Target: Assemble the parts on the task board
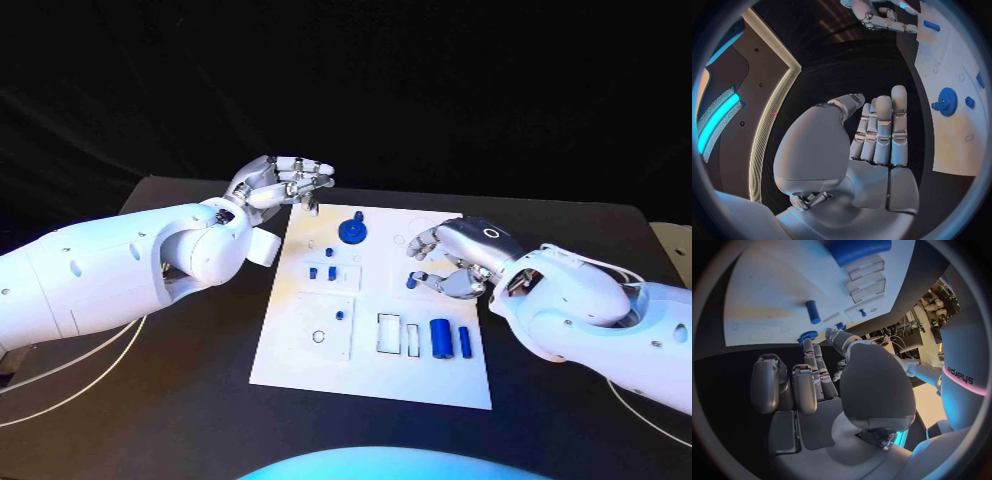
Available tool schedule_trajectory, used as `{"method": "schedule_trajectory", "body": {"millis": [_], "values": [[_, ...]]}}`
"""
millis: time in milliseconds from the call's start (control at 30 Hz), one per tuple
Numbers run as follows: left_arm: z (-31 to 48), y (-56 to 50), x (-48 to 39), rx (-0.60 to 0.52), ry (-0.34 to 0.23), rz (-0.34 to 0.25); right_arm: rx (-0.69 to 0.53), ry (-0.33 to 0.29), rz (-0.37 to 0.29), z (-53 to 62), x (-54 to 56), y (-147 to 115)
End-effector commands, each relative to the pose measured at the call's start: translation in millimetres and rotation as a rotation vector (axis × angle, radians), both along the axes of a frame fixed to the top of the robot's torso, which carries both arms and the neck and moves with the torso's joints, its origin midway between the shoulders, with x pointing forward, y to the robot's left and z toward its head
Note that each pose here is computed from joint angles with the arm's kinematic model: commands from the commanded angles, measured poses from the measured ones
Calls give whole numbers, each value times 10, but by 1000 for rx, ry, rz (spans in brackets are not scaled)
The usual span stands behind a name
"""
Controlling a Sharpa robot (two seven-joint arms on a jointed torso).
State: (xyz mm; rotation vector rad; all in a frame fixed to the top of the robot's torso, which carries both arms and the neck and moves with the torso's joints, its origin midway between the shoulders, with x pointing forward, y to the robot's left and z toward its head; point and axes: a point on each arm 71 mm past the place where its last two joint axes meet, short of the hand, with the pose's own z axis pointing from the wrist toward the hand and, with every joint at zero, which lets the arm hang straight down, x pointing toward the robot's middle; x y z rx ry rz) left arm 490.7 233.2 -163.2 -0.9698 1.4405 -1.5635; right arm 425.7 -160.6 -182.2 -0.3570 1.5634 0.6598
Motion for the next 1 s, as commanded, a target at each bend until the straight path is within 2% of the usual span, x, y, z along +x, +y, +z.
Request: {"method": "schedule_trajectory", "body": {"millis": [33, 267, 1000], "values": [[7, -17, -5, -13, -3, -17, -54, 112, 3, -77, 26, -70], [3, -25, -2, -14, -3, -20, -109, 107, -5, -98, 88, -128], [0, -18, -1, -14, -3, -20, -122, 115, 51, -231, 126, 178]]}}
